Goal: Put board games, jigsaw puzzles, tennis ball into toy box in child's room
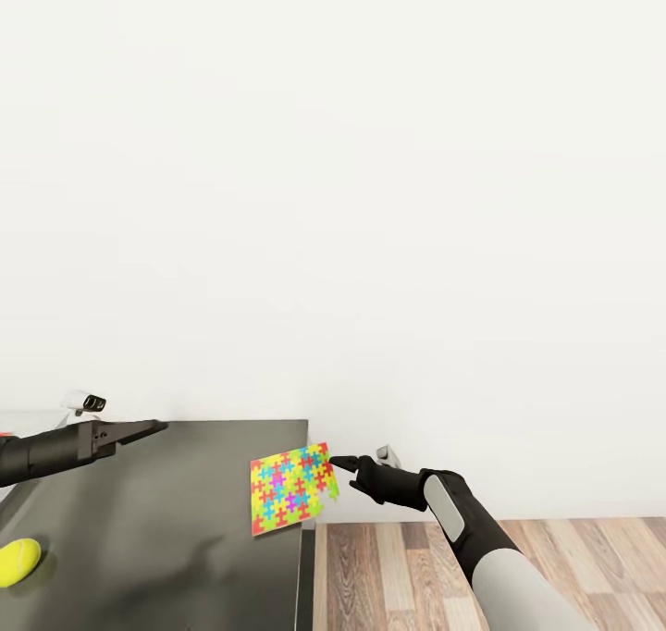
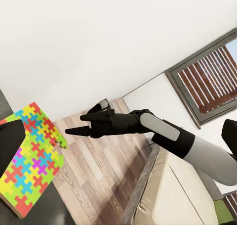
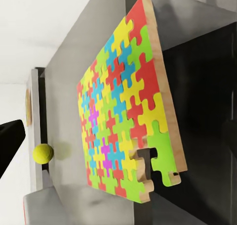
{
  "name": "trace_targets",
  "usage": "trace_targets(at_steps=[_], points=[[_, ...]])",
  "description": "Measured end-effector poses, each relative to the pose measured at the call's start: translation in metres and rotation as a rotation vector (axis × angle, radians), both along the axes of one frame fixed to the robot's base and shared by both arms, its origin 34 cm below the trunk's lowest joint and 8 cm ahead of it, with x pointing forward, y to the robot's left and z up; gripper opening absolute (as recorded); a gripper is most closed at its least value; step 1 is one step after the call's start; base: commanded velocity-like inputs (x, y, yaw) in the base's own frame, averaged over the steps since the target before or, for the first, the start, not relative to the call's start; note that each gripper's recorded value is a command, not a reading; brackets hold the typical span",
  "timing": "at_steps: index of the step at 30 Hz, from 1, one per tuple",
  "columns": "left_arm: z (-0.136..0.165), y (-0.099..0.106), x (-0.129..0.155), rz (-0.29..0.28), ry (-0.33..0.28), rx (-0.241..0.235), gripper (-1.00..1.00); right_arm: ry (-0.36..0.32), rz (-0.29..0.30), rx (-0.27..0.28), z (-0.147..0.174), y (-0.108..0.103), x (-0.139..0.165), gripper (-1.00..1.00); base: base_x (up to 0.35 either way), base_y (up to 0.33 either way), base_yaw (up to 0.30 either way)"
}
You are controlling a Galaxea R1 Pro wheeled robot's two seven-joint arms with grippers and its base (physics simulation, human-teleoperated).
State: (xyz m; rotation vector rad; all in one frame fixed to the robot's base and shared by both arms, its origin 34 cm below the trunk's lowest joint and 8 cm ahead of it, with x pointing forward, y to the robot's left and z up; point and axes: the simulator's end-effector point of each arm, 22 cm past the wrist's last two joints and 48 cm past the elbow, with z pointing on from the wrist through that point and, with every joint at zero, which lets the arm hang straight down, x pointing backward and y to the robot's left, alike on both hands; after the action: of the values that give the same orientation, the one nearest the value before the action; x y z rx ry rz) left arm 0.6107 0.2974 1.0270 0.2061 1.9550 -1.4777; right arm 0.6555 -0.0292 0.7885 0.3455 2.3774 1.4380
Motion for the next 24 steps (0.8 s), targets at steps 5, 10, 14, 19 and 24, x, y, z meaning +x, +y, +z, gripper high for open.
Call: trace_targets(at_steps=[5,10,14,19,24], points=[[-0.0002,-0.0003,-0.0001,-0.001,0.0,0.0,1.0,0.0,0.0,0.0,0.0,0.0,-0.0001,1.0,-0.001,0.07,0.0],[-0.0002,-0.0004,-0.0001,-0.001,0.001,0.0,1.0,0.0,0.0,0.0,0.0,0.0,-0.0001,1.0,0.0,0.076,0.0],[-0.0003,-0.0004,-0.0001,-0.001,0.001,0.0,1.0,0.0,0.0,0.0,0.0,0.0,-0.0001,1.0,0.0,0.054,0.0],[-0.0003,-0.0004,-0.0001,-0.001,0.001,0.001,1.0,0.0,0.0,0.0,0.0,0.0,0.0,1.0,0.0,0.073,0.0],[-0.0003,-0.0004,-0.0001,-0.001,0.0,0.001,1.0,0.0,0.0,0.0,0.0,0.0,0.0,1.0,0.0,0.012,0.0]])
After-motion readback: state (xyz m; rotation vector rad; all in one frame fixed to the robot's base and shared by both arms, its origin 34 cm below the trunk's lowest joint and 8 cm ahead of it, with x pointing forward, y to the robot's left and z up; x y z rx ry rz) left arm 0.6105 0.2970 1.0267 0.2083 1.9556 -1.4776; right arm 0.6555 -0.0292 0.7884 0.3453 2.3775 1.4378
